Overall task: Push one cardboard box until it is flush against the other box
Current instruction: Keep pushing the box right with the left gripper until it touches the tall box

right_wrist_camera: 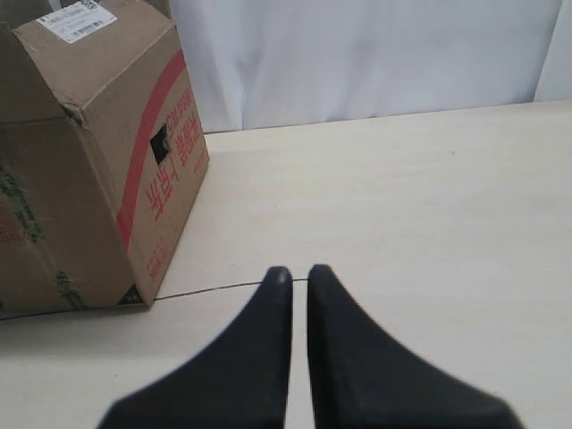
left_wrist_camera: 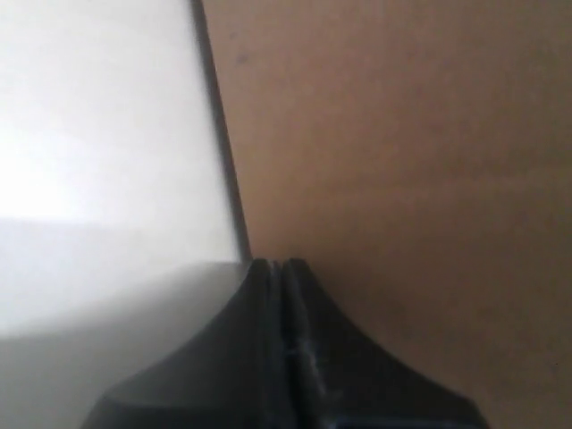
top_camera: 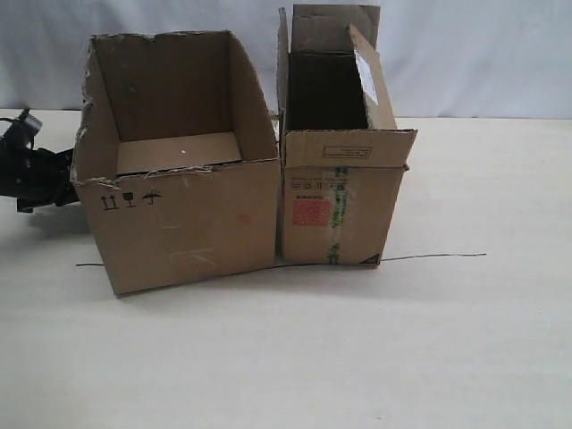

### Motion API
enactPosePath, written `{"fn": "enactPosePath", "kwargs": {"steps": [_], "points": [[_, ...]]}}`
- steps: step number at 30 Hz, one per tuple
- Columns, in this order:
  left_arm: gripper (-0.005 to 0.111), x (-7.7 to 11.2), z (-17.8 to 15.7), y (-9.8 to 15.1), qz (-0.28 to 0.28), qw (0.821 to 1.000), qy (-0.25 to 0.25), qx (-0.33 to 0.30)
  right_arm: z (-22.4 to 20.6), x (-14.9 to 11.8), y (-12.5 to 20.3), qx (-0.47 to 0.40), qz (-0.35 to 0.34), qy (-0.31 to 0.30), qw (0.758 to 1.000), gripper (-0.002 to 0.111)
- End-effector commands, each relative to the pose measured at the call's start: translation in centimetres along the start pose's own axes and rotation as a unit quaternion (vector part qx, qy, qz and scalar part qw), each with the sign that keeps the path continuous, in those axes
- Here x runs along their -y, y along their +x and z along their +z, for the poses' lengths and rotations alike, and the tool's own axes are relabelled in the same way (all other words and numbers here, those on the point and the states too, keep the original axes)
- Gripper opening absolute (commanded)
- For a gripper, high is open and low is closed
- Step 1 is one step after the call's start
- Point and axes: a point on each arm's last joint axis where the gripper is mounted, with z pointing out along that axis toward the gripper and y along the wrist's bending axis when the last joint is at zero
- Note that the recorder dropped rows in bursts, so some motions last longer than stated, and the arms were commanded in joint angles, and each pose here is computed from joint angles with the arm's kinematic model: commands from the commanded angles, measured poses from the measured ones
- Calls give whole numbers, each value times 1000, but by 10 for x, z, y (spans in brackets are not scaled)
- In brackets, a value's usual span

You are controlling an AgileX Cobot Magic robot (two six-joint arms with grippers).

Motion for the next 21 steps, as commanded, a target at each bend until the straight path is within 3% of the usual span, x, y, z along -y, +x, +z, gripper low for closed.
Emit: {"fn": "enactPosePath", "kwargs": {"steps": [1,11,21], "points": [[0,5,5,-14,-4,1000,16,13,0,0,0,2,-2,-1,1000,5],[0,16,27,-28,19,999,27,16,0,0,0,2,-2,-1,1000,5],[0,17,28,-38,31,999,27,24,0,0,0,2,-2,-1,1000,5]]}}
